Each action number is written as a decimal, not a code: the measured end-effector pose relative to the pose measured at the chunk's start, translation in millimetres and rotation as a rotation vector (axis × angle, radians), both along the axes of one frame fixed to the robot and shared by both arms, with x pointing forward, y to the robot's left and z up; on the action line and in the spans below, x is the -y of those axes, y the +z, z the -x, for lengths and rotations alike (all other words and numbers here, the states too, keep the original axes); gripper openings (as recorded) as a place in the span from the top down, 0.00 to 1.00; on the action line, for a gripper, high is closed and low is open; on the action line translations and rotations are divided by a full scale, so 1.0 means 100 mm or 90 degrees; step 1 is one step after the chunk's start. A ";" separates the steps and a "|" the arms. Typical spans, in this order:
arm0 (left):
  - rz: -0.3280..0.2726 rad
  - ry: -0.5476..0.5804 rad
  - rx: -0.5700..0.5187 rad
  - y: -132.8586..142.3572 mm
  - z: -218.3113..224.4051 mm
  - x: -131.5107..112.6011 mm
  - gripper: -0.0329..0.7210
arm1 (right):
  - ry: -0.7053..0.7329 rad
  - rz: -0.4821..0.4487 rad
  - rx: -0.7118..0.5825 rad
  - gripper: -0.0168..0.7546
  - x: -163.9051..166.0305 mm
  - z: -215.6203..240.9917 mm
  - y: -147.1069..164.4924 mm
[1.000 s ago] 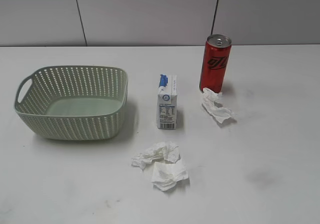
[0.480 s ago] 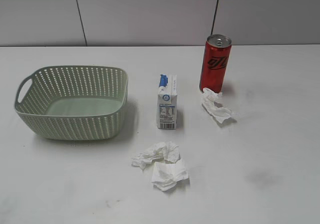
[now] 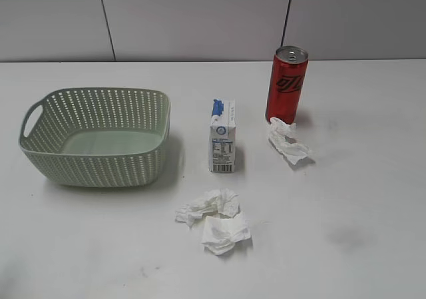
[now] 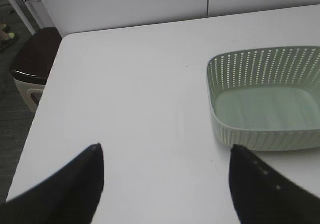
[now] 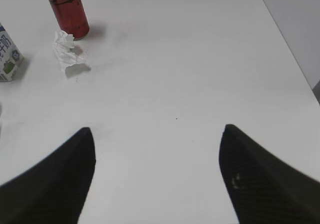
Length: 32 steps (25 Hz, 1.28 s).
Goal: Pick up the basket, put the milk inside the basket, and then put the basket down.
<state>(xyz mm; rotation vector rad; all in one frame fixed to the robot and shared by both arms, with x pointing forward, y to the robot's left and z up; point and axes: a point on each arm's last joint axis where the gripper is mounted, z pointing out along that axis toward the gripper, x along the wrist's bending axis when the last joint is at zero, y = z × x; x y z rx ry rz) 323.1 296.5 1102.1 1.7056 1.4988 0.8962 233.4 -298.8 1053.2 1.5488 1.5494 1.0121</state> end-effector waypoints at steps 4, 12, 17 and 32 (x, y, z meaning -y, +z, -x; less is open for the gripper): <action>0.008 -0.003 -0.062 0.05 -0.38 0.01 0.17 | 0.000 0.001 0.000 0.22 0.00 0.00 0.00; 0.054 -0.028 -0.186 0.01 -1.23 0.09 0.17 | 0.000 0.000 0.000 0.22 0.00 0.00 0.00; 0.064 -0.050 -0.302 -0.19 -1.78 0.18 0.17 | 0.000 0.000 0.000 0.22 0.00 0.00 0.00; 0.066 -0.072 -0.497 -1.08 -2.70 0.36 0.17 | 0.000 0.000 0.000 0.22 0.00 0.00 0.00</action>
